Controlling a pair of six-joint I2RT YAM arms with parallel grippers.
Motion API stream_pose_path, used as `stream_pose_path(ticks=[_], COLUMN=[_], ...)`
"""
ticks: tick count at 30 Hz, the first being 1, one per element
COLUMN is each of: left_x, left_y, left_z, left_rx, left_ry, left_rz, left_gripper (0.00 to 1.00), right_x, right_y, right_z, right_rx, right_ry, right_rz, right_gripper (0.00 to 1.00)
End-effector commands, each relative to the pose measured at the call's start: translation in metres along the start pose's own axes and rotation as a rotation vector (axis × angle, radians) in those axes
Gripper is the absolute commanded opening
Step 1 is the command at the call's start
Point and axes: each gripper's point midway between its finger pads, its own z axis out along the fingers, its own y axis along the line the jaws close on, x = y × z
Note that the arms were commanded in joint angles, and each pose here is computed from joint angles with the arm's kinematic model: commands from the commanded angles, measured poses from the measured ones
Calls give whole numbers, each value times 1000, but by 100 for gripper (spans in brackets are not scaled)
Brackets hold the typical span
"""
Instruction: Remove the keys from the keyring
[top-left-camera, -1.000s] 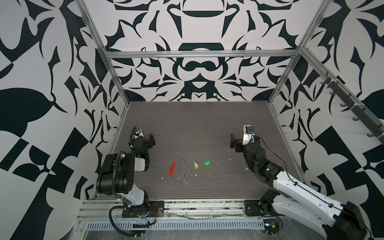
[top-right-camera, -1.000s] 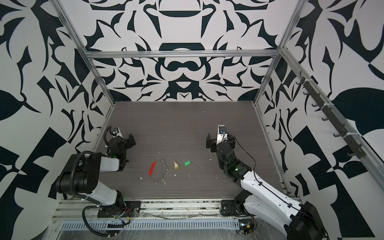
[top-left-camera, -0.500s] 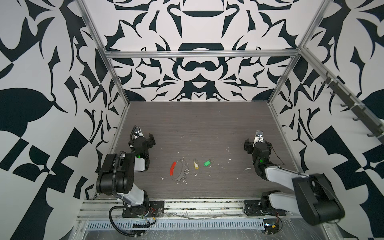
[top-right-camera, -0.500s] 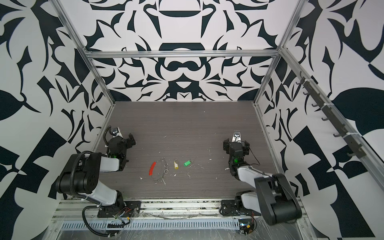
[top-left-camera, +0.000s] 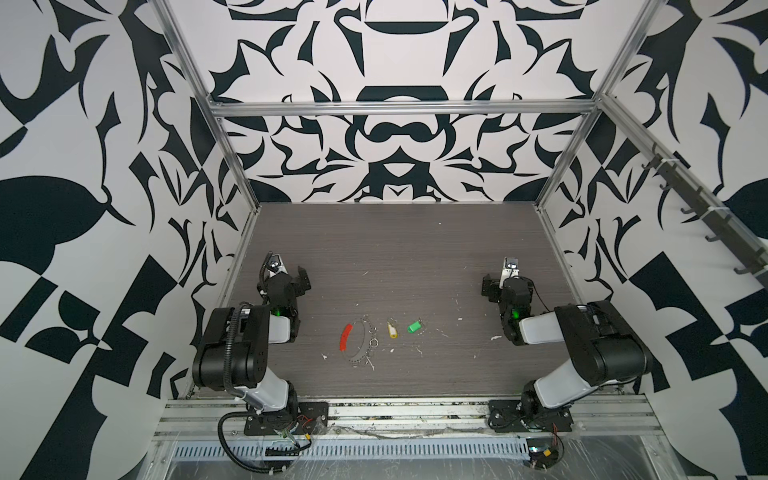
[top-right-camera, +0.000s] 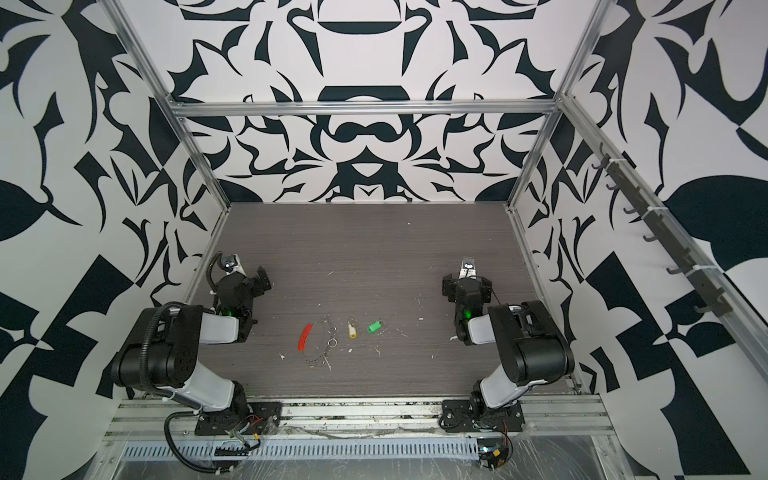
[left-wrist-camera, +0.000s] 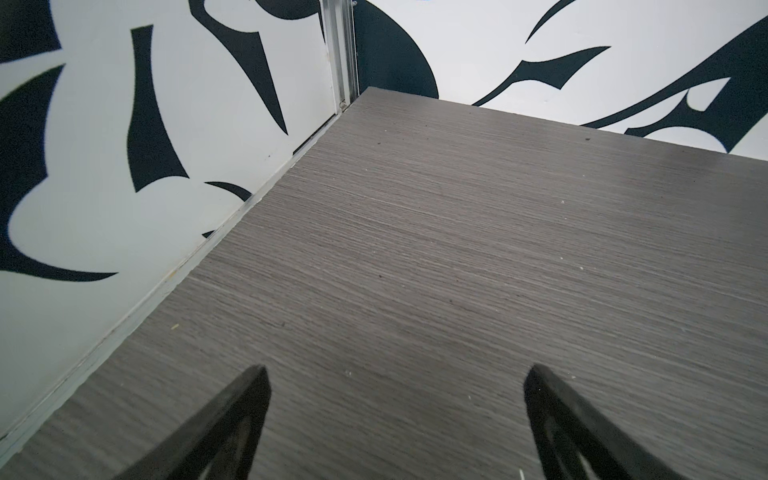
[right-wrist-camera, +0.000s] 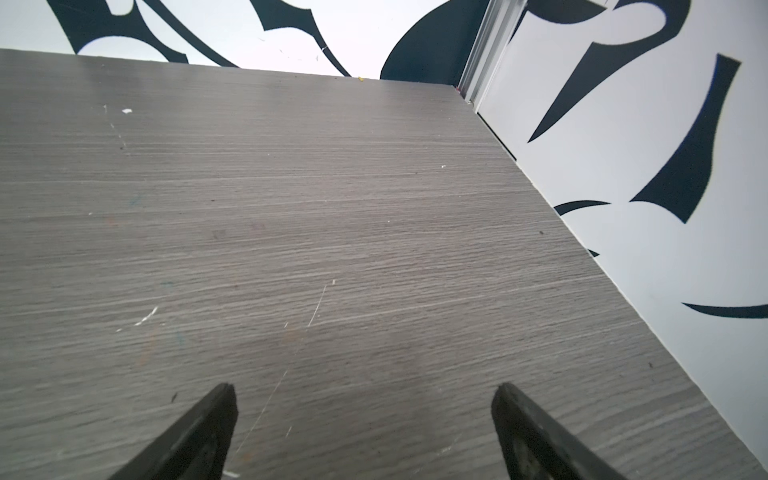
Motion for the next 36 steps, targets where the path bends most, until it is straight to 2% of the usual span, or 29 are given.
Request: stream_pose_path(ticks=[1,36], left_x=[-8,-8], left_y=[2,2], left_z=[0,0], left_rx=[-8,-7], left_ry=[-29,-31], left_rz=[-13,-14], left_gripper=[99,99], right_x=[-18,-19], right_y=[-8,-7], right_z=[0,0], right_rx=[41,38], right_ry=[-55,-60], right_rz=[43,45], right_gripper=[100,100])
